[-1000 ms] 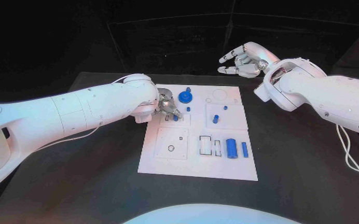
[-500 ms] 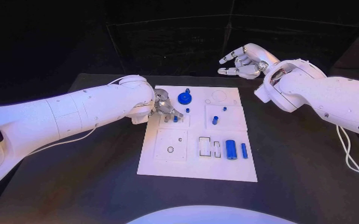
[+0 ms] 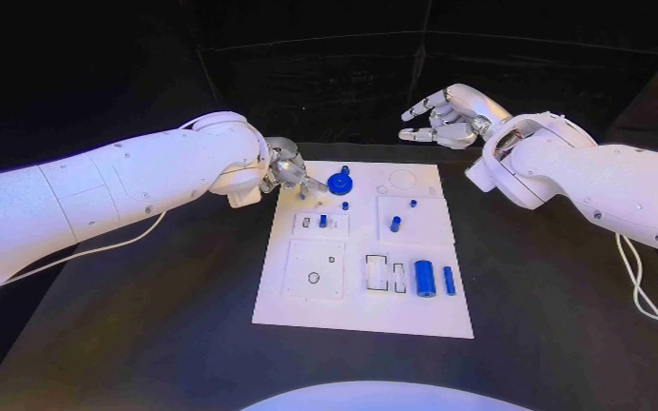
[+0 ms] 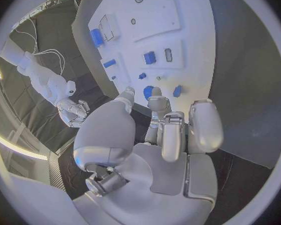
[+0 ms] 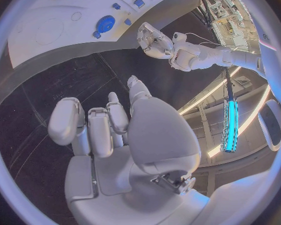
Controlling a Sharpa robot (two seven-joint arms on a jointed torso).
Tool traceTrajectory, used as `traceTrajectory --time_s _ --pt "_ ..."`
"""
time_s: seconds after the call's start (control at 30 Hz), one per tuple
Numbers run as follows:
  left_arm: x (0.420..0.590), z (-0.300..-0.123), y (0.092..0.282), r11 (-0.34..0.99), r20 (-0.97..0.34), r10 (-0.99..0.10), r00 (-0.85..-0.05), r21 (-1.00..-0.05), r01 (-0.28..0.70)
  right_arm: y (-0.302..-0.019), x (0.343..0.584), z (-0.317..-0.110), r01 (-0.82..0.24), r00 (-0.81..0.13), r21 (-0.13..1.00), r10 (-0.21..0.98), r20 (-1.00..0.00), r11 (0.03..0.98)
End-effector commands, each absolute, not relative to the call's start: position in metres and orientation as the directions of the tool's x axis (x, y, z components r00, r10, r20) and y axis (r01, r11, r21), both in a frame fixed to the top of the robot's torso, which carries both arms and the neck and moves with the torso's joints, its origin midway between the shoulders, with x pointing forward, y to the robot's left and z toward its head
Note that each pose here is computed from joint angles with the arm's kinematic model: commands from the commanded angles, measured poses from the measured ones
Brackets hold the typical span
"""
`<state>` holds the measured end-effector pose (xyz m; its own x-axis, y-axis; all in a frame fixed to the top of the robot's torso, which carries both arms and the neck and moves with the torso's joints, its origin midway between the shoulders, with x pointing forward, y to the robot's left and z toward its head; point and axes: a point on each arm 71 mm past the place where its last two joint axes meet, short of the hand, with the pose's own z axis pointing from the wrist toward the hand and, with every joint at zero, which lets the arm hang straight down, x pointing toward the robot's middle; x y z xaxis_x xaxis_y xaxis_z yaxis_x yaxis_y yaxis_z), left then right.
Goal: Assemble the parts on the task board
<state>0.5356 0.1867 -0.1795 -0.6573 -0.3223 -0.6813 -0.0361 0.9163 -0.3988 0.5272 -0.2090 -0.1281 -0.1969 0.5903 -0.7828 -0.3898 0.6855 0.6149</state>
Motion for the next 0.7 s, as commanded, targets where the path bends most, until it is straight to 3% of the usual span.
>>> traceTrajectory --time_s 0.03,0.3,0.7 --pt "0.543 -0.171 0.189 0.896 -0.672 -0.357 -0.649 -0.443 -0.035 -0.209 0.528 -0.127 -0.396 -0.201 0.611 0.585 -0.786 0.685" --pt "0.568 -0.164 0.198 0.909 -0.672 -0.359 -0.647 -0.411 -0.077 -0.209 0.529 -0.127 -0.393 -0.202 0.611 0.584 -0.786 0.687" --pt "0.585 -0.179 0.199 0.951 -0.702 -0.278 -0.655 -0.297 -0.085 -0.206 0.529 -0.127 -0.397 -0.204 0.612 0.584 -0.785 0.684"
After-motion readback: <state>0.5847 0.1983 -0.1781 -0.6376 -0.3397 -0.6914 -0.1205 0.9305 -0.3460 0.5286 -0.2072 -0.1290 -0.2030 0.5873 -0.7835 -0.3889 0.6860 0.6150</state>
